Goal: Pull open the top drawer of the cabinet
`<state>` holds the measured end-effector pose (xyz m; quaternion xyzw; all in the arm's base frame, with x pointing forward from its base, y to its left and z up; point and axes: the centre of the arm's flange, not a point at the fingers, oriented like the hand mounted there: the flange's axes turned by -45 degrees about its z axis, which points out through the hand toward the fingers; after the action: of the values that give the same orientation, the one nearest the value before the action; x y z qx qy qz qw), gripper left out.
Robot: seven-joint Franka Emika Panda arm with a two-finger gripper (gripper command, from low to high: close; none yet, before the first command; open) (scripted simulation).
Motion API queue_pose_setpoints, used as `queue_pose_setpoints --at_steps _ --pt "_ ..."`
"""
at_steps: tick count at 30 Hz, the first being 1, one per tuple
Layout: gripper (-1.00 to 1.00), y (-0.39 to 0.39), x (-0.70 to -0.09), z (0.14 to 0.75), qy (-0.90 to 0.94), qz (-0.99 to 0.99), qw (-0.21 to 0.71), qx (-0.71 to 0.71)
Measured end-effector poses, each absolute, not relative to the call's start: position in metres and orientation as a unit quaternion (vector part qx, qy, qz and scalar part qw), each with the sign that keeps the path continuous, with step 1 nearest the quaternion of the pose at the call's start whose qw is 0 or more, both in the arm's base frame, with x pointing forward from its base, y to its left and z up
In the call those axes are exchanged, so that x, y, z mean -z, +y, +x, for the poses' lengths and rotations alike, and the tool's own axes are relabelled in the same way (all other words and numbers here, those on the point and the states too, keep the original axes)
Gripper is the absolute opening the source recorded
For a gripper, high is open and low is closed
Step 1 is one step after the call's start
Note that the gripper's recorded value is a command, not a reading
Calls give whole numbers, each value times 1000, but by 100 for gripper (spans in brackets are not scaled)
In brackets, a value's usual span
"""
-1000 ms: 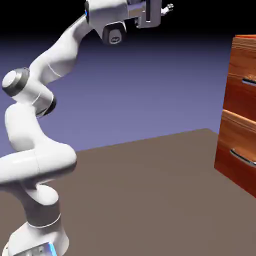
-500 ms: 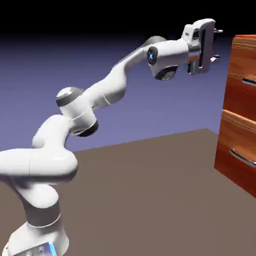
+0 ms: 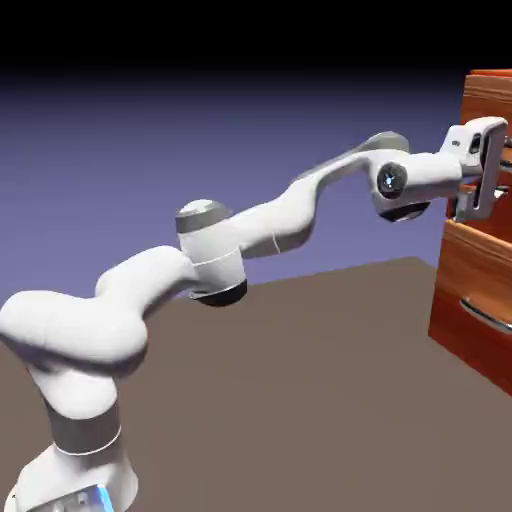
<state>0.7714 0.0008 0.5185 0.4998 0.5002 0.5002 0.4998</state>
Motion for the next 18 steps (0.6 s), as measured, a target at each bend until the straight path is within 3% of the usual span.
queue_pose_setpoints --at_steps 1,18 --pt "-100 1 -519 772 500 500 500 -500" --pt "-100 1 -518 680 500 500 499 -500"
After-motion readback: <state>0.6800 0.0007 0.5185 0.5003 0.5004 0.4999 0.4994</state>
